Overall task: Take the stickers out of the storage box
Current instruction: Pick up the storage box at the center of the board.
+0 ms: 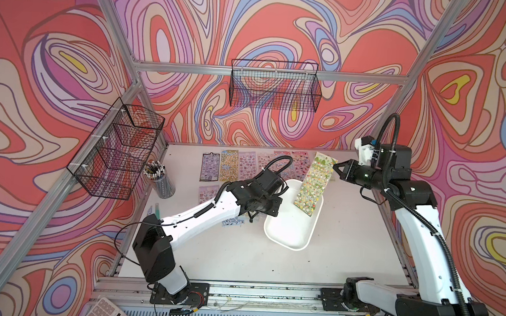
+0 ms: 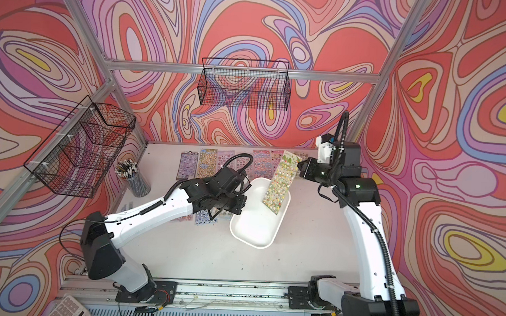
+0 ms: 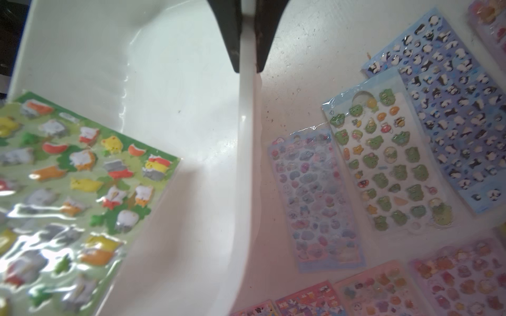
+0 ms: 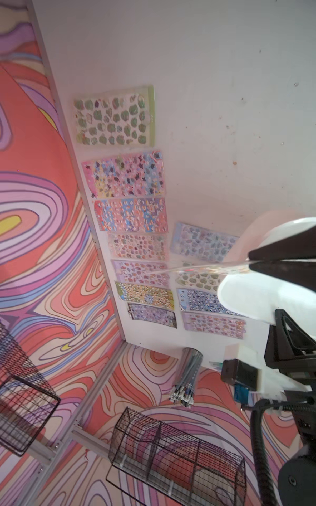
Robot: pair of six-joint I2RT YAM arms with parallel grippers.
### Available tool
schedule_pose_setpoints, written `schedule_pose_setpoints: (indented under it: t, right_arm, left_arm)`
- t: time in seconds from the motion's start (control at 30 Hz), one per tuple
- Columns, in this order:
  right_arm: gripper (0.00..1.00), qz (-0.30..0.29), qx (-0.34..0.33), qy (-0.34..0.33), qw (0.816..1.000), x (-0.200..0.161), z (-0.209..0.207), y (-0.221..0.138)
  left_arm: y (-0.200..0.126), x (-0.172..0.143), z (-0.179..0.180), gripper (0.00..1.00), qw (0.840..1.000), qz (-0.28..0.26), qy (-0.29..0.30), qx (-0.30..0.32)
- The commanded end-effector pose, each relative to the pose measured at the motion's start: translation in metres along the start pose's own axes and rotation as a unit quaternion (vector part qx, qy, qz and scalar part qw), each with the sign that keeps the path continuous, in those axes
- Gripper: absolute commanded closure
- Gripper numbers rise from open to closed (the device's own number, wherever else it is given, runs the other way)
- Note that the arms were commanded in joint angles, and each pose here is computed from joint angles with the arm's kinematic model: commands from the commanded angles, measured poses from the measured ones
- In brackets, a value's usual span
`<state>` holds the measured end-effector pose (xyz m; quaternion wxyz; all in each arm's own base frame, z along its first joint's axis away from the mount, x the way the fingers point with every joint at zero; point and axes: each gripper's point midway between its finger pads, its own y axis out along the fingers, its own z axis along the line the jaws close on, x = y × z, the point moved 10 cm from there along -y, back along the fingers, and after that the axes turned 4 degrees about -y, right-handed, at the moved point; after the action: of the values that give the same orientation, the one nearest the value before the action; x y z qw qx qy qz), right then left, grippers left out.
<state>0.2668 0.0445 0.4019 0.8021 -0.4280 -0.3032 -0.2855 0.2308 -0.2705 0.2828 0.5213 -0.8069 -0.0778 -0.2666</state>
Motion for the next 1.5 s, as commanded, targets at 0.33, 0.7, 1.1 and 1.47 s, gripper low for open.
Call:
schedule_pose_setpoints:
  t: [0.33,0.7,1.1,1.47]
  right_arm:
    - [1.00,0.108,0.016,-0.041,0.993,-0.023,-0.037,0.069]
    - [1.00,0.244,-0.088,-0.027,0.965,-0.054,-0.096,0.146]
    - [1.00,0.357,-0.233,-0.083,0.901,-0.101,-0.125,0.220]
    - [1.00,0.286,-0.308,-0.189,0.888,-0.080,-0.111,0.245]
  left_arm:
    - [-0.065,-0.043,0.101,1.00,0.983,-0.076,-0.131,0.102]
    - [-0.073,-0.062,0.120,1.00,0.980,-0.080,-0.143,0.111]
    - [-0.089,-0.064,0.120,1.00,0.980,-0.101,-0.132,0.109]
    - [-0.091,-0.064,0.122,1.00,0.979,-0.100,-0.123,0.127]
